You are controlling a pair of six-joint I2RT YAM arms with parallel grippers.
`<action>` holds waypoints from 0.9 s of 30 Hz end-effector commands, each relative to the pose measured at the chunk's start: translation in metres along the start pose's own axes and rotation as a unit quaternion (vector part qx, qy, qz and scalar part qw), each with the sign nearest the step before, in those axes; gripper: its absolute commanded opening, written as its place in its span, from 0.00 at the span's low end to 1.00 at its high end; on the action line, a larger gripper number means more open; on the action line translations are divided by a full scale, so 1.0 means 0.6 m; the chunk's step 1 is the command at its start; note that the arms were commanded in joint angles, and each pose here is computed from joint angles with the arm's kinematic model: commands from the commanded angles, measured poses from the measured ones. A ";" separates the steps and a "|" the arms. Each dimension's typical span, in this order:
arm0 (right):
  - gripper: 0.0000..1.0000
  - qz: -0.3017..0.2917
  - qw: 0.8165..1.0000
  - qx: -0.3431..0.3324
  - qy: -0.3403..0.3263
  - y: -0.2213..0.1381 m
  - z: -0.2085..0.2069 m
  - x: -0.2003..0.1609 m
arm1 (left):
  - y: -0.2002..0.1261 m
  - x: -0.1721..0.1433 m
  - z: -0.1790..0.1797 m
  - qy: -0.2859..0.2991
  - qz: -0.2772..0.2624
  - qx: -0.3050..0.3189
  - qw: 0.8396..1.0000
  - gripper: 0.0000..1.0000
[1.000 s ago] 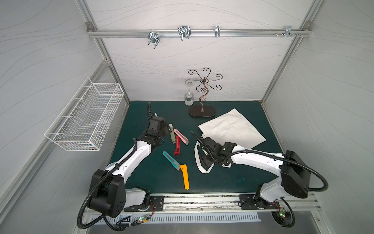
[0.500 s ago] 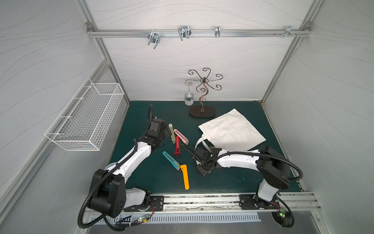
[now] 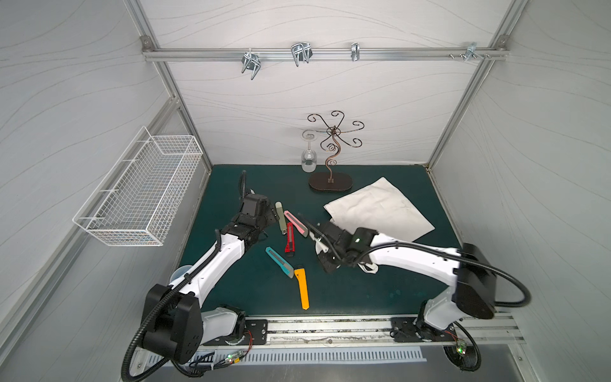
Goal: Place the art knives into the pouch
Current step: Open the pouch at the center of the board.
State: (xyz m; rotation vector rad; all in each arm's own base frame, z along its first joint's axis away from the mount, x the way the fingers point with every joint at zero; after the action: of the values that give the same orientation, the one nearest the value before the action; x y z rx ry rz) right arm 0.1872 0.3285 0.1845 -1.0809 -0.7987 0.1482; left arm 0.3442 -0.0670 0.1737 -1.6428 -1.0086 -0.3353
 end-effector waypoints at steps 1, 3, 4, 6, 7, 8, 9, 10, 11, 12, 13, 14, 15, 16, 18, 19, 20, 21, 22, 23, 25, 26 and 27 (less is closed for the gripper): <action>0.00 -0.090 0.991 0.042 0.085 -0.145 -0.060 0.071 | -0.019 0.034 -0.021 -0.002 -0.023 -0.018 1.000 0.75; 0.00 -0.152 0.974 0.036 0.162 -0.202 -0.136 0.093 | -0.019 0.033 -0.028 0.001 -0.016 -0.027 1.000 0.75; 0.00 -0.175 0.964 0.017 0.202 -0.220 -0.184 0.094 | -0.017 0.032 -0.032 0.002 -0.013 -0.032 0.999 0.75; 0.00 -0.190 0.943 -0.026 0.272 -0.229 -0.269 0.073 | -0.014 0.028 -0.037 0.001 -0.006 -0.040 0.999 0.74; 0.00 -0.188 0.934 -0.050 0.299 -0.218 -0.306 0.056 | -0.012 0.025 -0.041 0.003 -0.004 -0.045 0.999 0.74; 0.00 -0.180 0.927 -0.066 0.322 -0.204 -0.335 0.041 | -0.011 0.022 -0.044 0.005 -0.002 -0.049 0.999 0.74; 0.00 -0.167 0.920 -0.078 0.347 -0.183 -0.363 0.024 | -0.009 0.020 -0.048 0.006 -0.001 -0.053 0.999 0.74; 0.00 -0.148 0.913 -0.084 0.371 -0.159 -0.388 0.006 | -0.008 0.016 -0.051 0.008 0.002 -0.055 0.998 0.74; 0.00 -0.132 0.907 -0.087 0.390 -0.139 -0.406 -0.008 | -0.008 0.016 -0.056 0.009 0.002 -0.060 0.998 0.74; 0.00 -0.113 0.901 -0.096 0.407 -0.115 -0.426 -0.023 | -0.006 0.011 -0.058 0.012 0.005 -0.061 0.998 0.73; 0.00 -0.093 0.895 -0.108 0.423 -0.093 -0.445 -0.039 | -0.006 0.008 -0.060 0.013 0.007 -0.063 0.998 0.73; 0.00 -0.080 0.889 -0.116 0.435 -0.077 -0.460 -0.050 | -0.007 0.005 -0.065 0.015 0.009 -0.067 0.998 0.73; 0.00 -0.065 0.883 -0.123 0.448 -0.061 -0.477 -0.061 | -0.007 0.001 -0.068 0.017 0.009 -0.069 0.997 0.73; 0.00 -0.054 0.879 -0.126 0.456 -0.049 -0.490 -0.067 | -0.007 -0.003 -0.073 0.021 0.011 -0.071 0.997 0.73; 0.18 -0.034 0.881 -0.139 0.451 -0.031 -0.509 -0.068 | -0.007 -0.008 -0.077 0.024 0.010 -0.074 0.997 0.73; 0.29 -0.019 0.883 -0.143 0.446 -0.028 -0.514 -0.066 | -0.006 -0.013 -0.079 0.026 0.012 -0.076 0.997 0.73; 0.38 -0.010 0.885 -0.147 0.441 -0.027 -0.515 -0.064 | -0.006 -0.015 -0.081 0.027 0.015 -0.077 0.997 0.73; 0.48 -0.013 0.891 -0.155 0.426 -0.036 -0.511 -0.057 | -0.006 -0.018 -0.082 0.029 0.016 -0.077 0.996 0.73; 0.56 -0.020 0.896 -0.173 0.408 -0.049 -0.505 -0.053 | -0.008 -0.019 -0.083 0.032 0.017 -0.078 0.996 0.73; 0.65 -0.031 0.901 -0.186 0.391 -0.063 -0.495 -0.045 | -0.009 -0.021 -0.083 0.032 0.017 -0.079 0.996 0.73; 0.81 -0.047 0.923 -0.192 0.330 -0.087 -0.454 -0.021 | -0.013 -0.019 -0.084 0.031 0.015 -0.082 0.996 0.73; 0.83 -0.045 0.933 -0.193 0.301 -0.092 -0.432 -0.014 | -0.014 -0.017 -0.086 0.031 0.014 -0.083 0.996 0.74; 0.83 -0.039 0.945 -0.192 0.262 -0.094 -0.405 -0.005 | -0.016 -0.015 -0.086 0.031 0.013 -0.084 0.996 0.74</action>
State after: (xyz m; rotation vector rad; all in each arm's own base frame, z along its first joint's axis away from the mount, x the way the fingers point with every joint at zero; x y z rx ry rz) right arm 0.3431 0.1039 0.1440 -1.3218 -0.2165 -0.4482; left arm 0.3390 -0.1142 0.1740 -1.7714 -0.8850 -0.4128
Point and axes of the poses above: each gripper's point midway between its finger pads, its own y axis out along the fingers, its own z axis along the line the jaws close on, x = y × z, the point moved 2 cm from there along -y, back along the fingers, and after that the axes turned 1 degree about y, right-handed, at the moved point
